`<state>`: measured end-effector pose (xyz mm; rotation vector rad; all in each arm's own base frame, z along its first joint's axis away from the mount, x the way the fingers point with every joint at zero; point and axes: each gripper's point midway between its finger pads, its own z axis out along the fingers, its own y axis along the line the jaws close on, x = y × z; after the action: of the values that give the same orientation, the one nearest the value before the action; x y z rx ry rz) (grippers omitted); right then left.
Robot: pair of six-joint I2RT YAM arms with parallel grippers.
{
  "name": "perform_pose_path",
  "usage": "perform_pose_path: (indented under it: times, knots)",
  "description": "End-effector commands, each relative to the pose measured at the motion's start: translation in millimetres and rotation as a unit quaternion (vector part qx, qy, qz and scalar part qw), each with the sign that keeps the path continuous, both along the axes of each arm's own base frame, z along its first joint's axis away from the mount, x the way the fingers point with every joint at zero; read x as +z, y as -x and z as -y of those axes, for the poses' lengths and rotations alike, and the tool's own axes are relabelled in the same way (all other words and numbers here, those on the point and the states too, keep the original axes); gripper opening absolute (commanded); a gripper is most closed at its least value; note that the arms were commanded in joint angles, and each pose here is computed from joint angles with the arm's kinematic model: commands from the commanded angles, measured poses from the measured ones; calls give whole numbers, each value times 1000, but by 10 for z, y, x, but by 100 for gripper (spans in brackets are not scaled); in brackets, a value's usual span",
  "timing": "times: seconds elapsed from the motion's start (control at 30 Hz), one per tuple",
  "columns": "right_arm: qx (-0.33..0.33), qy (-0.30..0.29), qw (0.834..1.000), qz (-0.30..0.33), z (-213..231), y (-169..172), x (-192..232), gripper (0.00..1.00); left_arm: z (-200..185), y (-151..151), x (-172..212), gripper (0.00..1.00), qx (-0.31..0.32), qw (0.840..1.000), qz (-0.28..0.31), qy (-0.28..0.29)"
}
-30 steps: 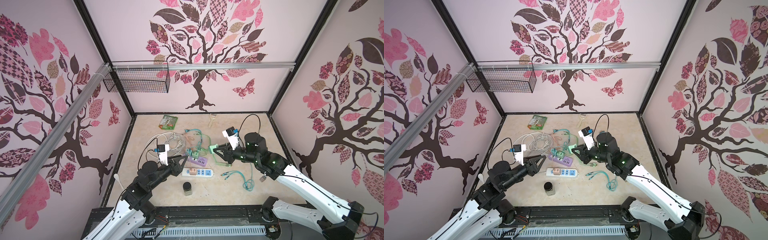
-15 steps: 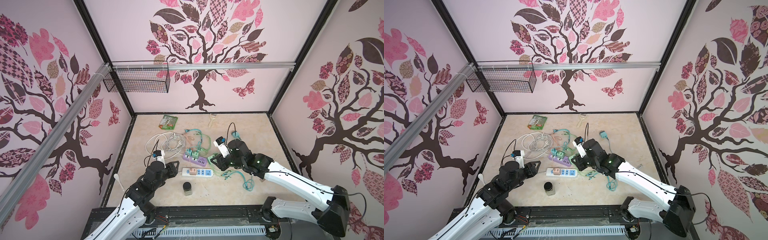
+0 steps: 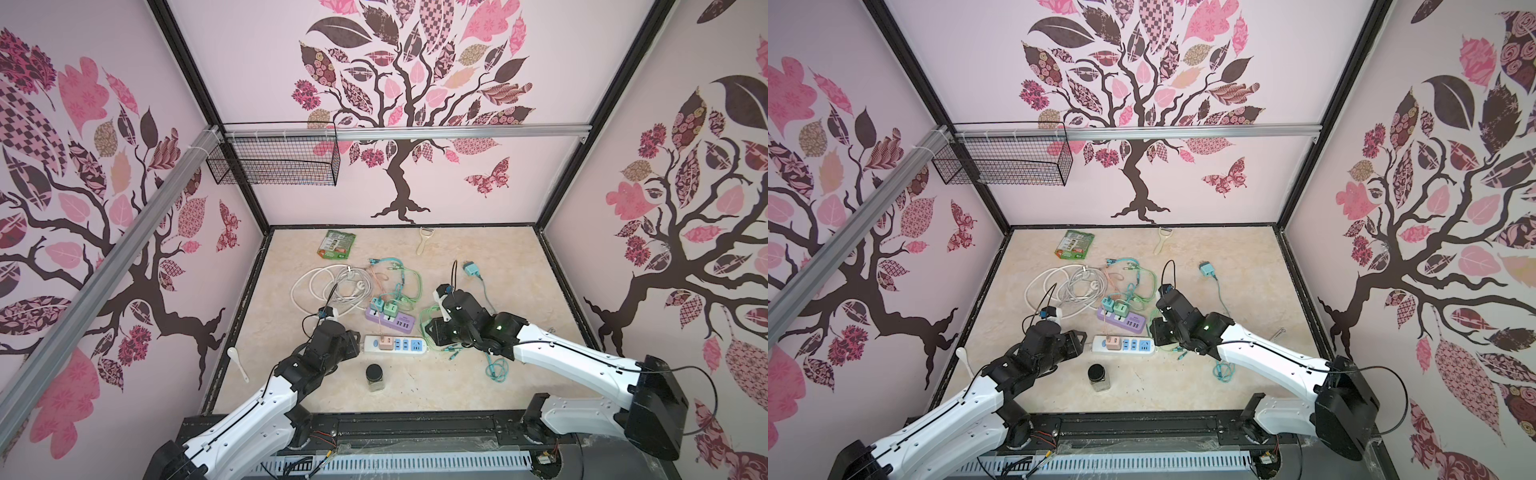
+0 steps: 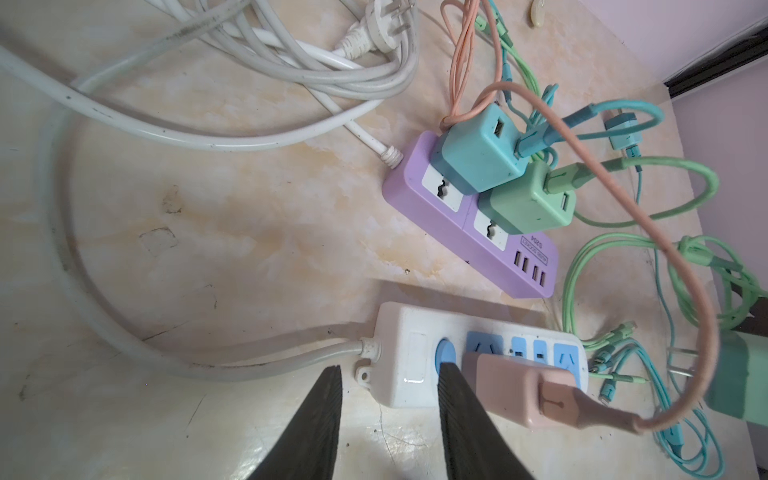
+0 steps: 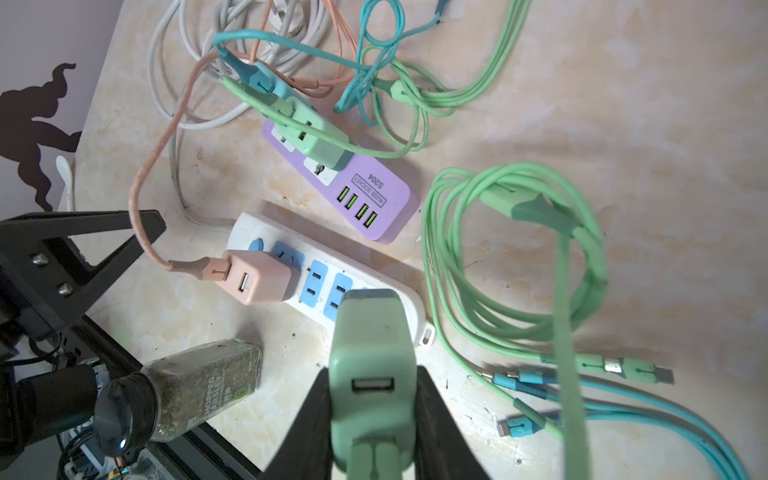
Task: Insert the plug
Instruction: 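Lower the green charger to the socket with right gripper while left arm lowers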
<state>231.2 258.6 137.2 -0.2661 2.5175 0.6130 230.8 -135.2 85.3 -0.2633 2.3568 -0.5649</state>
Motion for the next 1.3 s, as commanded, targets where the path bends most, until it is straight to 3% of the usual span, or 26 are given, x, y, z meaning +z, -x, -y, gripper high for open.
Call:
perform_pose_path:
  times: [0.0,0.13,0.2,0.43,1.27]
  knots:
    - [-36,3,999,3,-97,-52,26,6,58,-65,-9,41,-13,1000,21,6]
    - [-47,34,998,-7,-226,5,-66,6,96,-82,-75,41,-23,1000,18,2]
    - [-78,53,995,-14,-196,-28,-110,0,104,-92,-104,41,-25,1000,17,-1]
    - [-79,83,993,-31,-350,32,-282,0,179,-129,-215,39,-43,999,10,-8]
    - [-75,98,991,-58,-625,117,-513,0,297,-83,-565,30,-58,997,-47,0]
